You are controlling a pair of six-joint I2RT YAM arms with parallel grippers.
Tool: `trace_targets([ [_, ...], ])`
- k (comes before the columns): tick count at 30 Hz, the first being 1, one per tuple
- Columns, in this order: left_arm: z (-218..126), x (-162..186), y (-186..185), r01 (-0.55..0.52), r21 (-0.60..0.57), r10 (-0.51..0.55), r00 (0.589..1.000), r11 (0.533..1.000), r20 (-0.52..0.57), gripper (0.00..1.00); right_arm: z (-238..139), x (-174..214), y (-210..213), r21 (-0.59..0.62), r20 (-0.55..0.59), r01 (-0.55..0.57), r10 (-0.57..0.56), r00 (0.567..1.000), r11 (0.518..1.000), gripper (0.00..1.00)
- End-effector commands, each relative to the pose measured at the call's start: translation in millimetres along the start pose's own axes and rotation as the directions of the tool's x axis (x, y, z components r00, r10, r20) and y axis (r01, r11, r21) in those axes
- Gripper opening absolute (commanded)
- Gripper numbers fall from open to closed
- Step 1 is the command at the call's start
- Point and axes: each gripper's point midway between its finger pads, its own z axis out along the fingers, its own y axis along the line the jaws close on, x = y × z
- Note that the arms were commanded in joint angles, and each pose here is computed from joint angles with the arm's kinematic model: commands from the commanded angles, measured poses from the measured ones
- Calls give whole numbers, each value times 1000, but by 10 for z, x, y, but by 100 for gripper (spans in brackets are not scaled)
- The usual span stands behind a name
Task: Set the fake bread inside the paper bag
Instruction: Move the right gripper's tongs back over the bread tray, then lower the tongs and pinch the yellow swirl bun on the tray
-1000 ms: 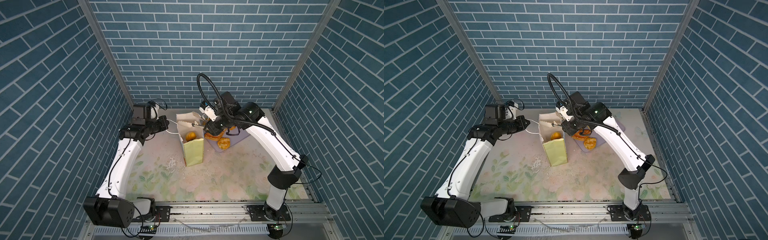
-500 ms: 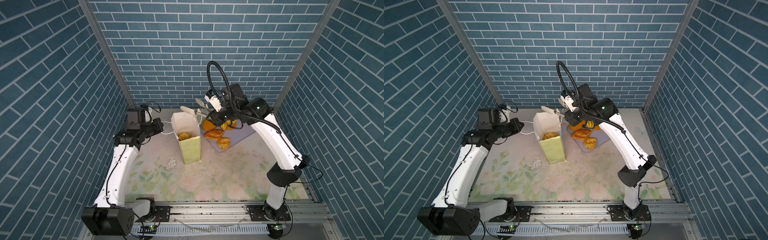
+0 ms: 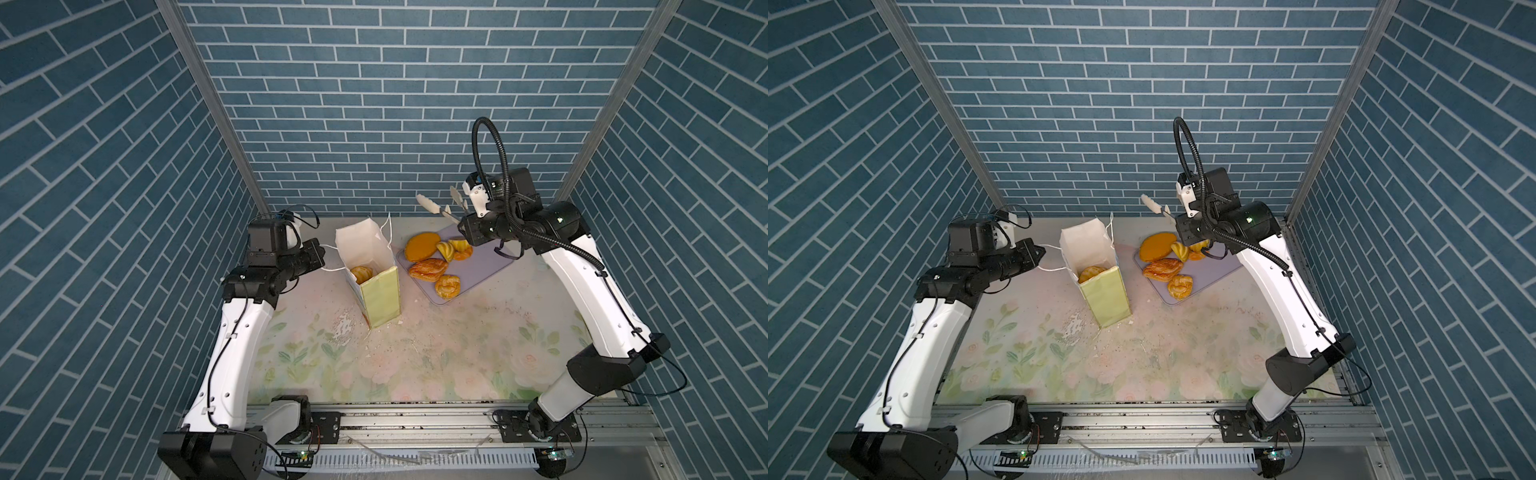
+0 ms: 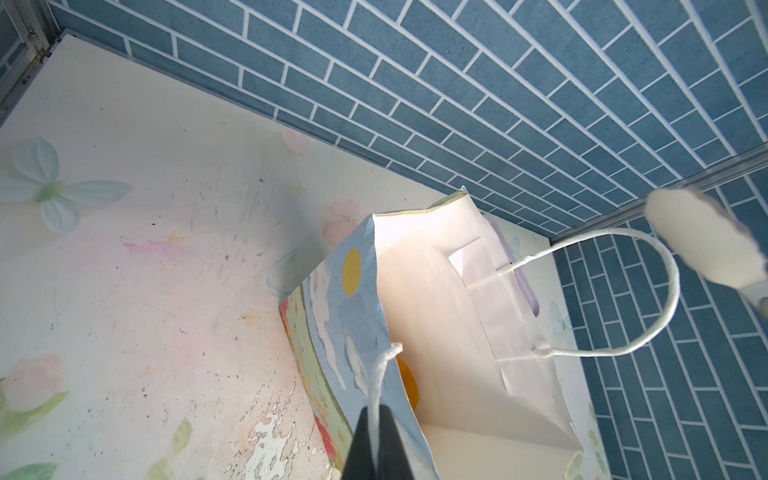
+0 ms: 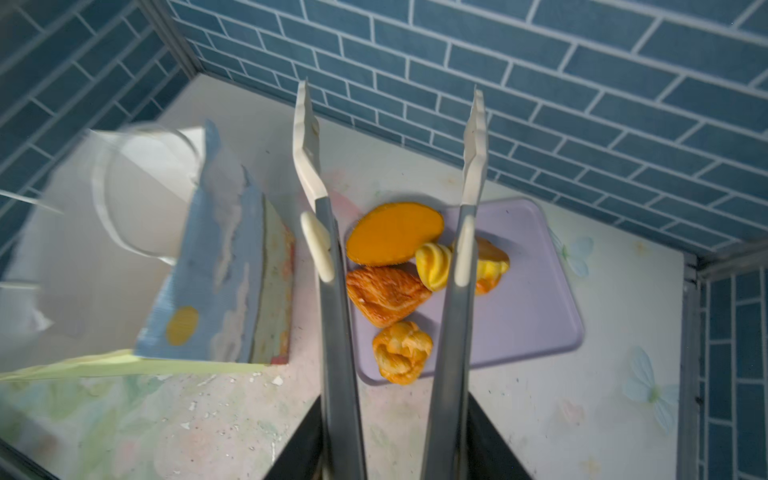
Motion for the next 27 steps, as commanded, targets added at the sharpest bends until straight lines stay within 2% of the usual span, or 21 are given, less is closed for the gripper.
trace_targets([
  [1, 5, 43, 42, 0, -9, 0, 1000, 1000, -15, 0, 226, 214, -198, 82, -65, -4, 9, 998, 997, 47],
  [10, 19, 49, 51, -11, -14, 10, 1000, 1000, -27, 3, 902, 736, -326, 108, -256, 31, -2, 967, 994, 45],
  [27, 93, 50, 87, -7, -29, 5, 999, 1000, -49, 6, 1536, 841, -337, 97, -363, 121, -78, 929, 988, 42],
])
